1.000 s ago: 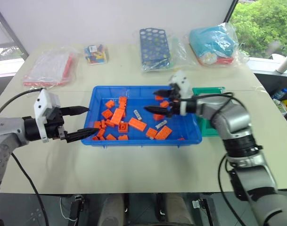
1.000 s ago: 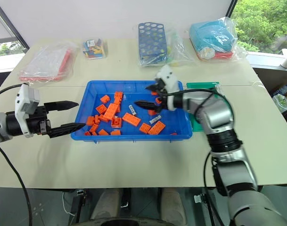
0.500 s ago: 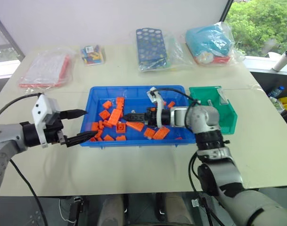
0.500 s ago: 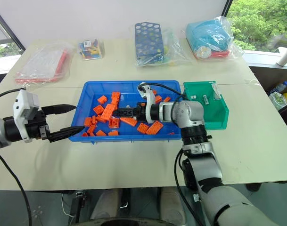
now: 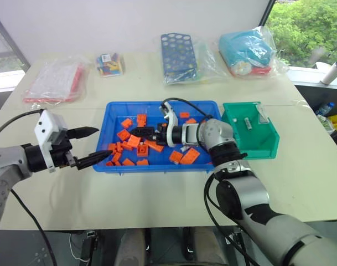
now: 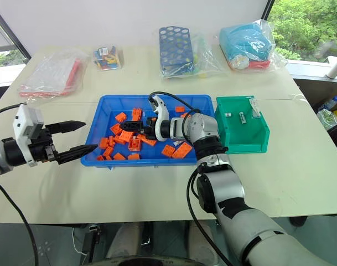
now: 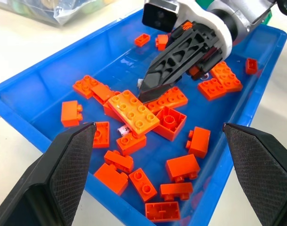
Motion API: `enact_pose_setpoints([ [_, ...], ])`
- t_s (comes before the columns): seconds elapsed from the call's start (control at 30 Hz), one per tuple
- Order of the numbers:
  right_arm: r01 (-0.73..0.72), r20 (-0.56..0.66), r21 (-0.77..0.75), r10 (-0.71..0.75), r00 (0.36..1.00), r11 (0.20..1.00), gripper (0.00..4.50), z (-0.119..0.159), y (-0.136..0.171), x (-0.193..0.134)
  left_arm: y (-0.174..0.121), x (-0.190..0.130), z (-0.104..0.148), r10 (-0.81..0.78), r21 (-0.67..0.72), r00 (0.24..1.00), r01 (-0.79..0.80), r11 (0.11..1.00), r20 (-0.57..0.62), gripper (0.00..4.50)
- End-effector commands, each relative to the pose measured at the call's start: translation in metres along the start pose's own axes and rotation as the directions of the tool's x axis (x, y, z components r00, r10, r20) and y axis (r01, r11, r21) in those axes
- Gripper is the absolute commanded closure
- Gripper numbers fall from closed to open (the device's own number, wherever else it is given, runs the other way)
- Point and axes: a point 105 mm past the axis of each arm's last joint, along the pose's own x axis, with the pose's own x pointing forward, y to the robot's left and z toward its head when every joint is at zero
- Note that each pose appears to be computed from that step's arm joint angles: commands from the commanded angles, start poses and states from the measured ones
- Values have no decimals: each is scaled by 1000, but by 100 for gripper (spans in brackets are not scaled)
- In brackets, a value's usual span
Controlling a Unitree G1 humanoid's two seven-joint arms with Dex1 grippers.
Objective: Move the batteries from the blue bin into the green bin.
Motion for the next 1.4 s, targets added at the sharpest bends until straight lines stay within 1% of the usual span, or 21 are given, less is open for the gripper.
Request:
enact_pose_setpoints([
  [0.03, 9, -5, 6, -9, 1000, 1000, 28, -1, 1, 6, 0, 0, 11, 5, 47, 999, -7, 999, 31, 0],
  [0.1, 12, -8, 7, -12, 1000, 1000, 87, -3, 0, 8, 2, 1, 11, 7, 50, 999, -8, 999, 34, 0],
  [0.3, 10, 0, 11, -10, 1000, 1000, 399, -3, 1, 8, 5, 3, 13, 8, 57, 999, -10, 998, 41, 0],
  [0.33, 9, 1, 6, -9, 1000, 1000, 438, -2, 1, 7, 5, 3, 12, 7, 57, 999, -10, 998, 41, 0],
  [0.4, -8, 6, -7, 8, 1000, 1000, 446, 0, 6, 5, 5, 3, 12, 5, 59, 999, -8, 998, 41, 0],
  [0.5, -54, 16, -60, 55, 998, 997, 446, 5, 20, 3, 6, 4, 11, 4, 59, 999, -7, 998, 42, 0],
  [0.6, -118, -13, -203, 118, 993, 972, 446, 2, 41, 3, 5, 5, 11, 1, 59, 999, -3, 998, 45, 0],
  [0.67, -154, -64, -295, 141, 988, 943, 446, -8, 51, 5, 4, 5, 11, -2, 59, 999, 0, 998, 45, 0],
  [0.7, -174, -102, -364, 146, 984, 915, 446, -15, 56, 6, 4, 5, 11, -4, 59, 999, 1, 998, 45, 0],
  [0.8, -253, -220, -478, 164, 962, 841, 446, -40, 68, 8, 1, 5, 9, -7, 58, 999, 5, 998, 42, 0],
  [0.9, -290, -320, -565, 119, 940, 772, 446, -61, 66, 11, 0, 5, 8, -10, 57, 999, 8, 998, 41, 0],
  [0.97, -272, -348, -635, 46, 936, 723, 446, -70, 55, 16, -1, 5, 8, -12, 58, 999, 9, 998, 40, 0],
  [1.03, -245, -348, -675, -8, 937, 696, 446, -73, 44, 22, 0, 6, 8, -12, 58, 999, 10, 998, 40, 0],
  [1.13, -219, -330, -751, -66, 942, 623, 355, -72, 35, 28, 0, 6, 9, -11, 59, 999, 8, 998, 41, 0],
  [1.17, -224, -321, -759, -53, 945, 611, 313, -67, 39, 27, 0, 6, 9, -10, 59, 999, 7, 998, 41, 0],
  [1.2, -225, -310, -758, -35, 950, 612, 259, -62, 44, 26, 0, 5, 9, -9, 59, 999, 6, 998, 41, 0],
  [1.23, -220, -287, -753, -9, 958, 621, 215, -51, 52, 22, 0, 5, 9, -8, 59, 999, 5, 998, 40, 0],
  [1.3, -202, -242, -749, 24, 970, 630, 215, -30, 64, 14, 1, 5, 9, -7, 59, 999, 4, 998, 37, 0],
  [1.4, -165, -185, -750, 36, 982, 641, 215, -6, 74, 1, 2, 4, 9, -6, 60, 999, 3, 998, 35, 0],
])
